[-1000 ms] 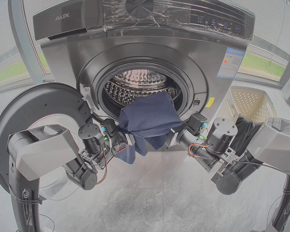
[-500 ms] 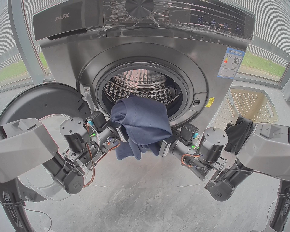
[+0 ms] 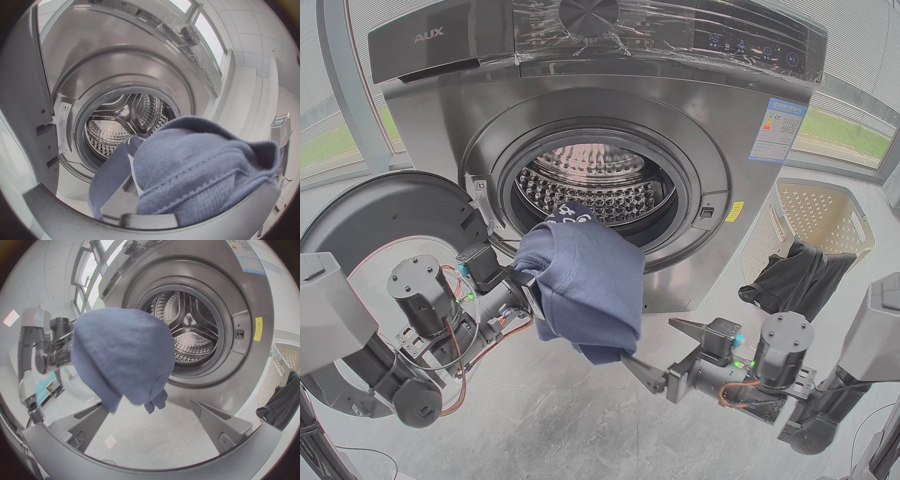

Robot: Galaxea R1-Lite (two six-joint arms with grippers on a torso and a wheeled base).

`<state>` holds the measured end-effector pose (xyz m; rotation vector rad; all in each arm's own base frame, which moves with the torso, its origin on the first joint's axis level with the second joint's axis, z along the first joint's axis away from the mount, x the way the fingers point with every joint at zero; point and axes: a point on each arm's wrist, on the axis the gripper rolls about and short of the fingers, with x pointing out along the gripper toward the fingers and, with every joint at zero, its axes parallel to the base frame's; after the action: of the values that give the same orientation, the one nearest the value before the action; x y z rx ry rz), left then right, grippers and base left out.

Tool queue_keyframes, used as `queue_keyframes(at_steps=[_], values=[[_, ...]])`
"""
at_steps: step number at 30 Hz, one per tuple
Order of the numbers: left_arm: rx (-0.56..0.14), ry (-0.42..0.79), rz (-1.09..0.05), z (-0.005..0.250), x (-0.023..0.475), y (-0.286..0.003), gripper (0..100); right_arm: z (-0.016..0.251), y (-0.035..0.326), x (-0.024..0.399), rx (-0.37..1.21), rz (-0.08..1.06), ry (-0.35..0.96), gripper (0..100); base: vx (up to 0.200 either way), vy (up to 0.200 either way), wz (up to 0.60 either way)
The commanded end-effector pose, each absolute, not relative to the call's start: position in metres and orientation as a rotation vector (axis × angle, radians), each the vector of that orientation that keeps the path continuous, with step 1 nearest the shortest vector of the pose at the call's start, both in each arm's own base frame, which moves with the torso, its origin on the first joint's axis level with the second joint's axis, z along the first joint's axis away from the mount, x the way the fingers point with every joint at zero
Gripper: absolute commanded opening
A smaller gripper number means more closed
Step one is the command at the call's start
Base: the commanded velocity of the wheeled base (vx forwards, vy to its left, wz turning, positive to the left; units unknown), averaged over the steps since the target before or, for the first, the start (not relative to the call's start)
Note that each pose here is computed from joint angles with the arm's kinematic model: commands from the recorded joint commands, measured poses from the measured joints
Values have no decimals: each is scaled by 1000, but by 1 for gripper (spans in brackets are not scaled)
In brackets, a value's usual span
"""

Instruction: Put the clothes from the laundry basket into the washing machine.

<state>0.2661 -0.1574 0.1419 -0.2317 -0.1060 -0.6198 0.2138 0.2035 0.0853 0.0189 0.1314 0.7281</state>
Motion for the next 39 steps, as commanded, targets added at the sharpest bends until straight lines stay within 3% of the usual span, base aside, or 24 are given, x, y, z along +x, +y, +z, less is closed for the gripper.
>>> queue_keyframes(at_steps=[1, 11, 26, 39], values=[[-233, -136, -661, 160, 232, -144, 0, 103, 178, 172, 1, 794, 122, 100, 0, 0, 0], [-201, -47, -661, 140, 222, -141, 0, 90, 160, 180, -13, 714, 186, 100, 0, 0, 0], [-152, -15, -643, 130, 221, -138, 0, 97, 145, 207, 16, 592, 142, 100, 0, 0, 0], [-140, 17, -650, 121, 224, -141, 0, 95, 148, 207, 16, 599, 147, 100, 46, 0, 0]])
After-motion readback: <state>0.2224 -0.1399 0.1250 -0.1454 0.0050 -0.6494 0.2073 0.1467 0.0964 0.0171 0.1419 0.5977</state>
